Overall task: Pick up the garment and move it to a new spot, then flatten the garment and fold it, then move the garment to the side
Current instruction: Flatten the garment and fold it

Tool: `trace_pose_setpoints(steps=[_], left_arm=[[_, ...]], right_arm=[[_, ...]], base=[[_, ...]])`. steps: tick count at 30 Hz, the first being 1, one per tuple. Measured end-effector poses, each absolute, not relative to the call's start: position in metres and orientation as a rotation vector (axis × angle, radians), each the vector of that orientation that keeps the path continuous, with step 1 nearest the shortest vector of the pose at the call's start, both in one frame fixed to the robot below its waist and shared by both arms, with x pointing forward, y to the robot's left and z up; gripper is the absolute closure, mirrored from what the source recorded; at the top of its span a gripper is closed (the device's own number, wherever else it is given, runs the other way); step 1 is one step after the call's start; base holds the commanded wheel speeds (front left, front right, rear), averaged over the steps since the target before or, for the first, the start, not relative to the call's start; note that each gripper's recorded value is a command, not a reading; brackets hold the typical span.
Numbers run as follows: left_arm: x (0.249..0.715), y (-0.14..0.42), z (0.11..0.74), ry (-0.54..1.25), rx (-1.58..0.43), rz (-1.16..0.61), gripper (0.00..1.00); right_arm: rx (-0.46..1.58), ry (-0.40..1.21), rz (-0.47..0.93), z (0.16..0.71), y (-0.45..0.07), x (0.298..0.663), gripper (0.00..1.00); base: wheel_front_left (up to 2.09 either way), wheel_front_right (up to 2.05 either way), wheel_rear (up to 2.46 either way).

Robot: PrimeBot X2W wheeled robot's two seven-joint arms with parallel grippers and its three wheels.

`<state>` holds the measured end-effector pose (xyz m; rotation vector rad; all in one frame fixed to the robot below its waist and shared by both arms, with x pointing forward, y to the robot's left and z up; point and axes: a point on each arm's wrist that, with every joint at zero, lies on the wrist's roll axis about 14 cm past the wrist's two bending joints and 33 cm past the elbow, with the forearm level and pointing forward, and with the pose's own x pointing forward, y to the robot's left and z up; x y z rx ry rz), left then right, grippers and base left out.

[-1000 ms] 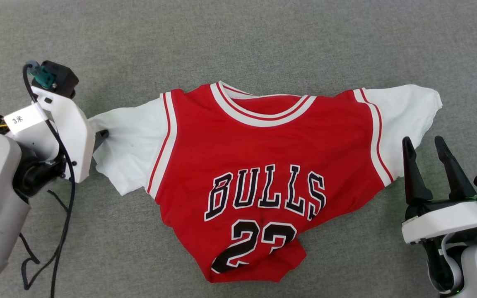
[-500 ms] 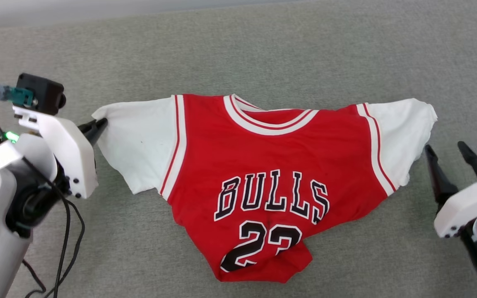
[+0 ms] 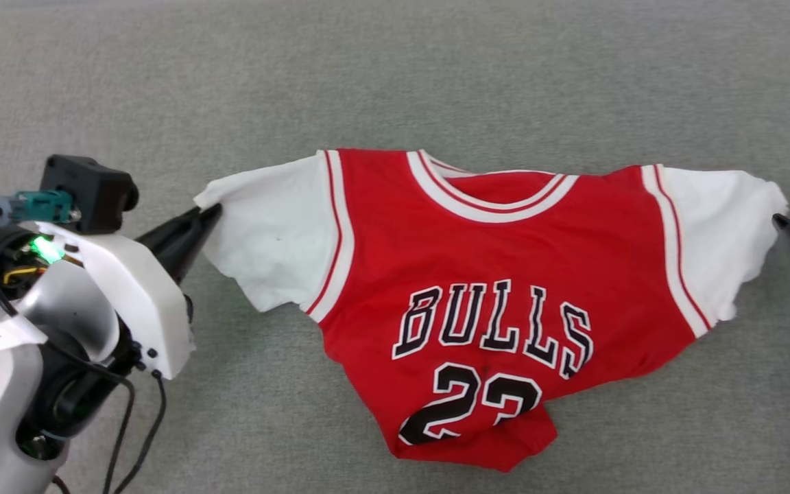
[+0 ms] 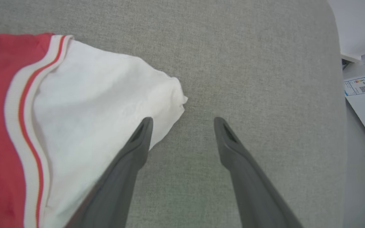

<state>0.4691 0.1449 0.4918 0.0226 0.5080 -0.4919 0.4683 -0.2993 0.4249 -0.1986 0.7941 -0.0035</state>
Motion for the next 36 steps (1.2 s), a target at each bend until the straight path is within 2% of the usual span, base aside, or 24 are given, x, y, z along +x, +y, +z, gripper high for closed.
trace_pose_setpoints(steps=[9, 18, 19, 20, 21, 28, 36], left_arm=[[0.468, 0.149, 0.486, 0.506, 0.023, -0.485, 1.00], [0.470, 0.154, 0.475, 0.522, 0.020, -0.482, 1.00], [0.470, 0.154, 0.474, 0.522, 0.020, -0.480, 1.00], [0.470, 0.155, 0.472, 0.526, 0.025, -0.476, 1.00], [0.470, 0.156, 0.471, 0.528, 0.025, -0.472, 1.00], [0.474, 0.163, 0.480, 0.485, 0.026, -0.442, 1.00], [0.474, 0.172, 0.523, 0.331, 0.026, -0.387, 1.00]], right_arm=[[-0.263, 0.931, 0.053, 0.398, -0.288, 0.490, 0.00], [-0.291, 1.038, 0.102, 0.366, -0.279, 0.487, 0.00], [-0.294, 1.050, 0.109, 0.363, -0.279, 0.486, 0.28], [-0.296, 1.057, 0.114, 0.361, -0.278, 0.485, 0.76], [-0.294, 1.063, 0.119, 0.359, -0.277, 0.484, 1.00], [-0.258, 1.021, 0.125, 0.364, -0.274, 0.481, 1.00], [-0.189, 0.772, 0.069, 0.419, -0.279, 0.494, 1.00]], base=[[0.00, 0.00, 0.00], [0.00, 0.00, 0.00], [0.00, 0.00, 0.00], [0.00, 0.00, 0.00], [0.00, 0.00, 0.00], [0.00, 0.00, 0.00], [0.00, 0.00, 0.00]])
